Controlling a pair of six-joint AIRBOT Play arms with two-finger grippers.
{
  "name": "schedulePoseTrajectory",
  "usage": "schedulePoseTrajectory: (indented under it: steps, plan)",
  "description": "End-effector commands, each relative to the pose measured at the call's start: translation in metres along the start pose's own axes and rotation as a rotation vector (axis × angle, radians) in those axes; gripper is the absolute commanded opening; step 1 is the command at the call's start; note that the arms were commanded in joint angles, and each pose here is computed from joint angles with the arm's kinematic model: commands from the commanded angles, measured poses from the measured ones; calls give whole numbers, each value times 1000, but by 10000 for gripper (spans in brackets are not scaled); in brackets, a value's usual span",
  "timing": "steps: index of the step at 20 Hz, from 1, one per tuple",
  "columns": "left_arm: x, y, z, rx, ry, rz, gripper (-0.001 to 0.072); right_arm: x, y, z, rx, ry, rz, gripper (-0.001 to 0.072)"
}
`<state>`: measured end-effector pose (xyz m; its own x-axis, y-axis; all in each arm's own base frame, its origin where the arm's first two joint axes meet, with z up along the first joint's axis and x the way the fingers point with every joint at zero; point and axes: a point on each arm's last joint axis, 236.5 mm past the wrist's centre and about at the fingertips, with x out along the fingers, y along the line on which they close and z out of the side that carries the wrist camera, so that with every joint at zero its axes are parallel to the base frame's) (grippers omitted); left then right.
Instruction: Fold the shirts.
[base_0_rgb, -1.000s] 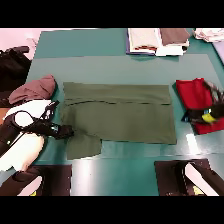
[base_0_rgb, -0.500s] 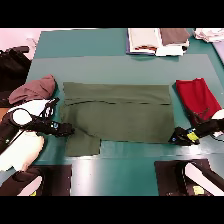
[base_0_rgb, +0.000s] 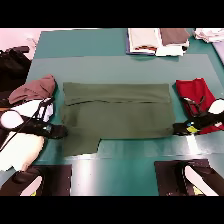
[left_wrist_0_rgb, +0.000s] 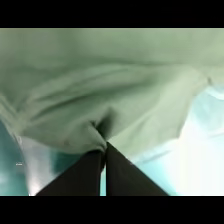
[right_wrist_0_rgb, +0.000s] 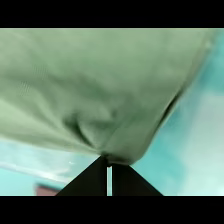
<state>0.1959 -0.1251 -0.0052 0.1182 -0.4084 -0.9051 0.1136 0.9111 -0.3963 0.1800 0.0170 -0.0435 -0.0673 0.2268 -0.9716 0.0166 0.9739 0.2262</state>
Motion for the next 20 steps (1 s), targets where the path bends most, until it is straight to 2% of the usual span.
schedulePoseTrajectory:
  steps: [1,5,8,11,16,20]
  plan:
    - [-29,-12,-38,-3,40,-14,28,-38,-13,-27,-41,16,-122,17]
    - [-41,-26,-57,-1,65,-59,29,-55,-18,-36,-52,-53,-176,17]
    - [-42,-27,-19,12,-33,-55,29,-54,-17,-23,-52,-64,-166,17]
    - [-42,-25,31,54,-117,-28,29,-60,-16,10,-50,-68,-142,16]
    - [-33,-17,72,78,-135,8,29,-82,-18,60,-54,-88,-140,16]
    - [-47,2,132,103,-268,121,29,-103,-1,126,-65,-216,-62,15]
